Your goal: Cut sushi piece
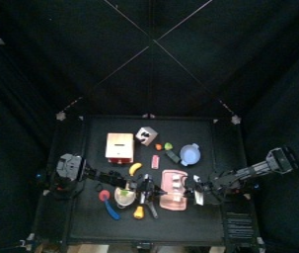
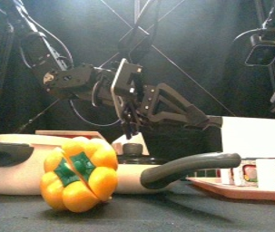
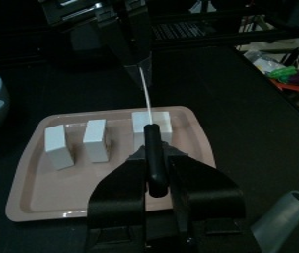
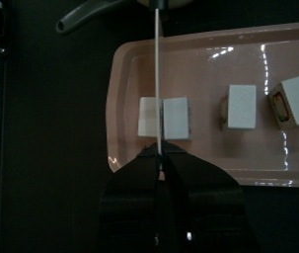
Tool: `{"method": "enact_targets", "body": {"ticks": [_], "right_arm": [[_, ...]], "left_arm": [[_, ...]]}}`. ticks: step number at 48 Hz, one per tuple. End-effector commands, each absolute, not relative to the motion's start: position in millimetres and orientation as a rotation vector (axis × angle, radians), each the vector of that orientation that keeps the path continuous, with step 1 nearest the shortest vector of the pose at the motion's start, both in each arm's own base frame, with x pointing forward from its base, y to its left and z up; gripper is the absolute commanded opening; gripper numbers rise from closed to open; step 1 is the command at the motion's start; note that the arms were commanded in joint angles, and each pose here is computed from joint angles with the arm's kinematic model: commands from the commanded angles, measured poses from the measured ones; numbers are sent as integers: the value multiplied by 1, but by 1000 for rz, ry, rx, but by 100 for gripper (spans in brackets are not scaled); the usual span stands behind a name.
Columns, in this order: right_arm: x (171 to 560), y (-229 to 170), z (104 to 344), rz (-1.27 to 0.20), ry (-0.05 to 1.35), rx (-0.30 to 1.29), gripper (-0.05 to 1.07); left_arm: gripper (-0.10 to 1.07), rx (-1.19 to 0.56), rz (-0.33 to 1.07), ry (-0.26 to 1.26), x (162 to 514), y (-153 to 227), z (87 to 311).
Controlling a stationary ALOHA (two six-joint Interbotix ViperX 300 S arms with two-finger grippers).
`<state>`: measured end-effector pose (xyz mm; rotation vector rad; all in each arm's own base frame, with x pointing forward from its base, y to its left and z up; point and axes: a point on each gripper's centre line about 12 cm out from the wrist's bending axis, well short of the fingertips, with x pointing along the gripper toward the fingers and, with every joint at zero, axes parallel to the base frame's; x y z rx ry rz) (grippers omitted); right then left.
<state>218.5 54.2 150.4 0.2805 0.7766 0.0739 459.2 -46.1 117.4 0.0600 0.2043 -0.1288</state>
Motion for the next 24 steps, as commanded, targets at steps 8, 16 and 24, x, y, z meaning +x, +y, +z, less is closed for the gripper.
{"method": "enact_targets", "body": {"ticks": [8, 16, 24], "right_arm": [[229, 56, 159, 77, 739, 300, 43], [230, 56, 152, 69, 764, 308, 43], [234, 58, 141, 60, 800, 311, 43]], "left_arm": [[43, 60, -116, 165, 468, -42, 129], [43, 58, -115, 179, 468, -42, 123], [43, 56, -116, 191, 468, -42, 118]]}}
